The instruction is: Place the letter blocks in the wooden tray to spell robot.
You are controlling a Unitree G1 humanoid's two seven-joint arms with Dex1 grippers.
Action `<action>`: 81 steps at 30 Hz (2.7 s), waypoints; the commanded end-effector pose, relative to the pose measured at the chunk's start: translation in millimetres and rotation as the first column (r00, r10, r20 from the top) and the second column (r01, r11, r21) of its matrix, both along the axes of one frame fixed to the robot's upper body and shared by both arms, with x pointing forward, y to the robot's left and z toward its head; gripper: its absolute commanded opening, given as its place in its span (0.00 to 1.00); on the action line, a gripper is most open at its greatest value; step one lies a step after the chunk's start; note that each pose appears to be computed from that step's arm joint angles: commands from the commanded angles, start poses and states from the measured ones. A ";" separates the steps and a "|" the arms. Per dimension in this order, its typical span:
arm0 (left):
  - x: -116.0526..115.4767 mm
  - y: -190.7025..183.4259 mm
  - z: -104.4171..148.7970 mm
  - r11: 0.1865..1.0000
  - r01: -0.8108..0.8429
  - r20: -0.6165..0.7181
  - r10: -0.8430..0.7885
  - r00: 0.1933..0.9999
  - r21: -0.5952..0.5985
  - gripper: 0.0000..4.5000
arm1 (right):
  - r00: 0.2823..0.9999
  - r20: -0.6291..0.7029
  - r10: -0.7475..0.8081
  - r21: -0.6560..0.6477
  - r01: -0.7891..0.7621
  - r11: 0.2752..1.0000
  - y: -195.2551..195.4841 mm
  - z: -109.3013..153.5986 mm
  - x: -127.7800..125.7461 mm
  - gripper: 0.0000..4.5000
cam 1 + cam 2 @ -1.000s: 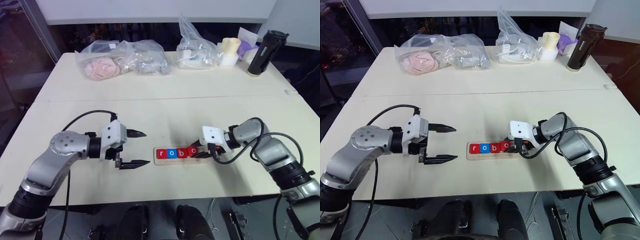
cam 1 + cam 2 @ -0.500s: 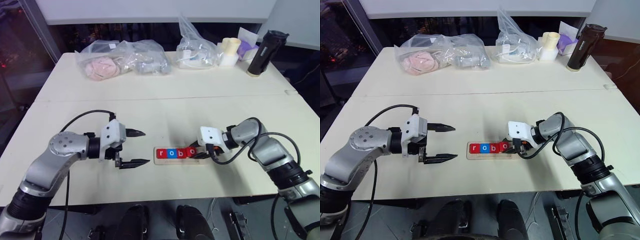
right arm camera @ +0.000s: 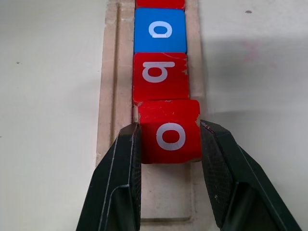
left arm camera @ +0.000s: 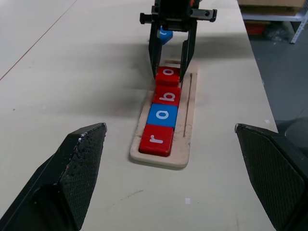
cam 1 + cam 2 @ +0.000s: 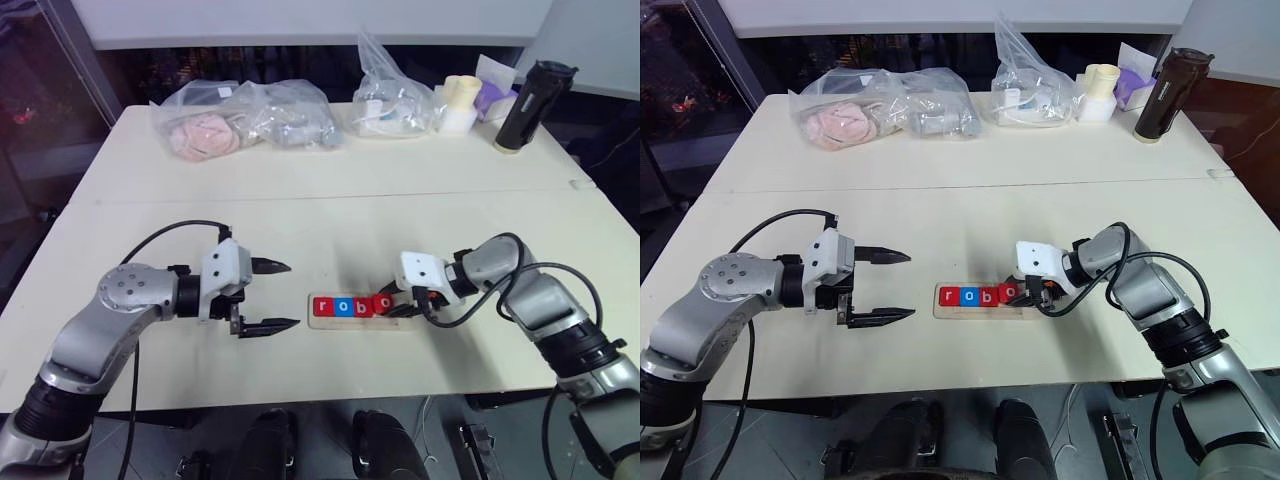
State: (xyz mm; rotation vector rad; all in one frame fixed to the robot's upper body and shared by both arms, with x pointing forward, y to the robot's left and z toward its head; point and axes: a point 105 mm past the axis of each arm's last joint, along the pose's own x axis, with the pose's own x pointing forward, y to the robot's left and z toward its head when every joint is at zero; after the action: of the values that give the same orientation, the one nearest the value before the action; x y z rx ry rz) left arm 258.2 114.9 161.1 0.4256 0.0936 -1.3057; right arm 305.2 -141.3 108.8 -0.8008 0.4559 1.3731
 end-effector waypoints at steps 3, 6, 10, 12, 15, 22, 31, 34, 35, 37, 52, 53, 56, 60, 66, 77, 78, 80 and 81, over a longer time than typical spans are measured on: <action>-1.5 -3.4 7.9 1.000 0.024 0.040 -0.024 0.999 -0.008 1.00 | 0.999 0.053 0.001 0.020 -0.002 1.000 -0.8 19.2 -0.6 0.25; -1.4 -4.2 7.8 1.000 0.028 0.041 -0.028 0.999 -0.009 1.00 | 0.999 0.043 0.003 0.022 -0.004 1.000 0.2 18.0 -4.4 0.25; -1.2 -5.0 8.0 0.999 0.032 0.041 -0.032 0.999 -0.009 1.00 | 1.000 0.030 -0.004 0.022 0.003 1.000 1.1 15.3 -6.1 0.25; -1.1 -4.9 7.8 0.999 0.032 0.041 -0.032 0.999 -0.008 1.00 | 1.000 0.023 -0.007 0.021 0.007 1.000 1.3 14.2 -6.8 0.25; -1.1 -5.0 8.0 0.999 0.032 0.041 -0.031 0.999 -0.009 1.00 | 1.000 0.019 -0.009 0.019 0.009 1.000 1.3 13.2 -7.0 0.25; -1.7 -4.9 7.9 1.000 0.028 0.040 -0.028 0.999 -0.010 1.00 | 1.000 0.018 -0.015 0.011 0.014 1.000 -0.1 10.2 -5.6 0.25; -2.6 -5.3 7.6 1.000 0.026 0.037 -0.026 0.999 -0.013 1.00 | 1.000 0.020 -0.012 0.021 0.012 1.000 2.3 12.3 -5.8 0.99; -2.5 -5.3 7.1 1.000 0.027 0.035 -0.027 0.999 -0.012 1.00 | 1.000 0.027 -0.010 0.023 0.010 1.000 2.9 14.7 -5.8 0.99; -2.3 -5.3 7.0 1.000 0.027 0.036 -0.026 0.999 -0.012 1.00 | 1.000 0.030 -0.010 0.027 0.009 1.000 3.1 16.5 -5.8 0.99; -2.7 -5.5 7.2 1.000 0.027 0.035 -0.027 0.999 -0.014 1.00 | 0.999 0.046 -0.017 0.036 0.015 0.999 2.7 20.8 -4.6 0.99; -2.2 -6.4 6.6 0.999 0.032 0.033 -0.031 0.999 -0.014 1.00 | 0.990 0.086 -0.109 0.027 0.107 0.994 -15.3 12.4 8.1 0.99; -2.2 -6.3 6.5 0.999 0.031 0.033 -0.031 0.999 -0.013 1.00 | 0.990 0.089 -0.108 0.028 0.106 0.994 -14.9 12.6 8.9 0.99; -2.1 -6.3 6.5 0.999 0.030 0.033 -0.029 0.999 -0.013 1.00 | 0.990 0.099 -0.101 0.032 0.098 0.995 -12.7 14.3 10.9 0.99; -3.0 -6.4 6.9 0.999 0.030 0.033 -0.030 0.999 -0.014 1.00 | 0.990 0.107 -0.095 0.034 0.092 0.995 -11.0 16.1 11.5 0.99; -3.1 -7.0 6.7 0.999 0.031 0.033 -0.030 0.999 -0.017 1.00 | 0.994 0.090 -0.069 0.015 0.068 0.998 -12.1 17.8 4.7 0.99; -1.2 -10.1 9.6 0.999 0.041 0.038 -0.041 0.998 -0.017 1.00 | 0.980 0.139 -0.143 0.004 0.144 0.990 -30.9 21.5 20.4 0.99; -1.1 -10.3 9.9 0.999 0.042 0.039 -0.041 0.998 -0.016 1.00 | 0.980 0.138 -0.143 0.005 0.144 0.990 -30.3 19.9 21.2 0.99; -1.1 -10.4 10.4 0.999 0.042 0.040 -0.042 0.998 -0.015 1.00 | 0.980 0.138 -0.142 0.010 0.142 0.990 -27.9 16.8 22.6 0.99; -1.1 -10.3 10.5 0.999 0.042 0.040 -0.042 0.998 -0.014 1.00 | 0.980 0.142 -0.141 0.013 0.140 0.990 -26.5 16.0 23.6 0.99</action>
State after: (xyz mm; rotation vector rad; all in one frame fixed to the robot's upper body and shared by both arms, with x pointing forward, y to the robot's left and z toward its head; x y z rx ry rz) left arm 258.4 107.5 162.6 0.4191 0.0789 -1.3300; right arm 325.2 -171.6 116.3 -0.8199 0.4374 1.1831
